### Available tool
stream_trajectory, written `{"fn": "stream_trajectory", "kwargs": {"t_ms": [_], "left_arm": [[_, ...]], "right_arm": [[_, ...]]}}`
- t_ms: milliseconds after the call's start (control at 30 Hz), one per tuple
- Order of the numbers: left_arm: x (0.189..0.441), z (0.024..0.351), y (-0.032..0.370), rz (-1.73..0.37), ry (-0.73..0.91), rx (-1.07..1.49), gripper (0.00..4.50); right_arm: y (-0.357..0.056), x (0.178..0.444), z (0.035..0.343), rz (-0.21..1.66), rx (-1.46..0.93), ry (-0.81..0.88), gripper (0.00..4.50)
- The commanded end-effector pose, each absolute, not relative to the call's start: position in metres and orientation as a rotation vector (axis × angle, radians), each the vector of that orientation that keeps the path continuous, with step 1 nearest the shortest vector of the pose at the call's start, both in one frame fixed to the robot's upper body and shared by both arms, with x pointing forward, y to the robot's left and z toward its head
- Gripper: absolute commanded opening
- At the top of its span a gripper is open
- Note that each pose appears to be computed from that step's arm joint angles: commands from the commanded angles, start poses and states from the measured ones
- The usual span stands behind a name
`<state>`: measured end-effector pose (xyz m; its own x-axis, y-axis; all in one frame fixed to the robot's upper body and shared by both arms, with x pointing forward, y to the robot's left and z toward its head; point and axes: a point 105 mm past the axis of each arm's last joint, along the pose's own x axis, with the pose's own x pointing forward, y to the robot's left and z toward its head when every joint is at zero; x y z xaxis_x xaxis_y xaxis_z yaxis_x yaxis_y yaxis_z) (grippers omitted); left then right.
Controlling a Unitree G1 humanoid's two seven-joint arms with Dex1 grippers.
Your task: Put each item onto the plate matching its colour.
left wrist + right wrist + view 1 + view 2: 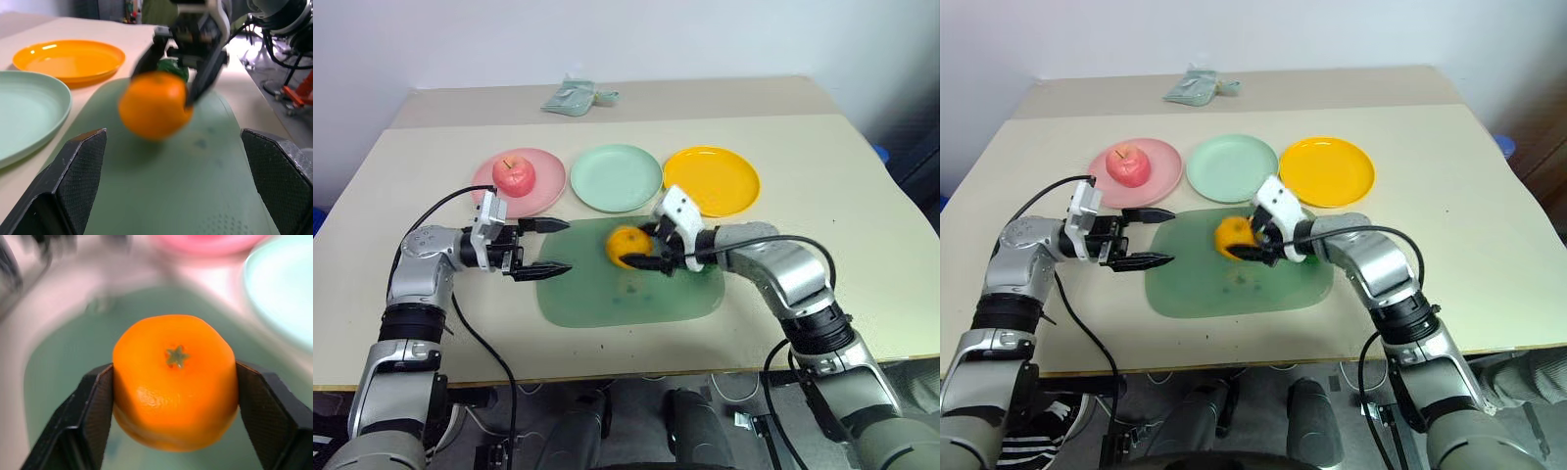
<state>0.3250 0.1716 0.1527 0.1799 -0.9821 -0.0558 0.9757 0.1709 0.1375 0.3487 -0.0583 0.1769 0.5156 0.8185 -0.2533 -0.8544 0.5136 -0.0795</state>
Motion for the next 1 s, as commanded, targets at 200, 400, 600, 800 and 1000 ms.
{"fn": "stream_trajectory", "kwargs": {"t_ms": [200, 400, 600, 800, 1000], "left_arm": [[0.347, 0.167, 0.155, -1.258, -0.164, 0.149, 4.5], [0.351, 0.171, 0.141, -1.234, -0.226, 0.17, 4.5], [0.348, 0.171, 0.148, -1.253, -0.231, 0.173, 4.5], [0.34, 0.174, 0.156, -1.309, -0.225, 0.137, 4.5], [0.33, 0.178, 0.158, -1.377, -0.225, 0.106, 4.5]], "right_arm": [[-0.162, 0.434, 0.239, 0.378, -0.193, -0.033, 3.06], [-0.172, 0.444, 0.207, 0.343, -0.27, 0.065, 3.55], [-0.172, 0.44, 0.233, 0.368, -0.187, -0.041, 4.46], [-0.154, 0.4, 0.247, 0.678, -0.172, -0.111, 4.46], [-0.13, 0.333, 0.196, 1.033, -0.347, 0.151, 4.46]]}}
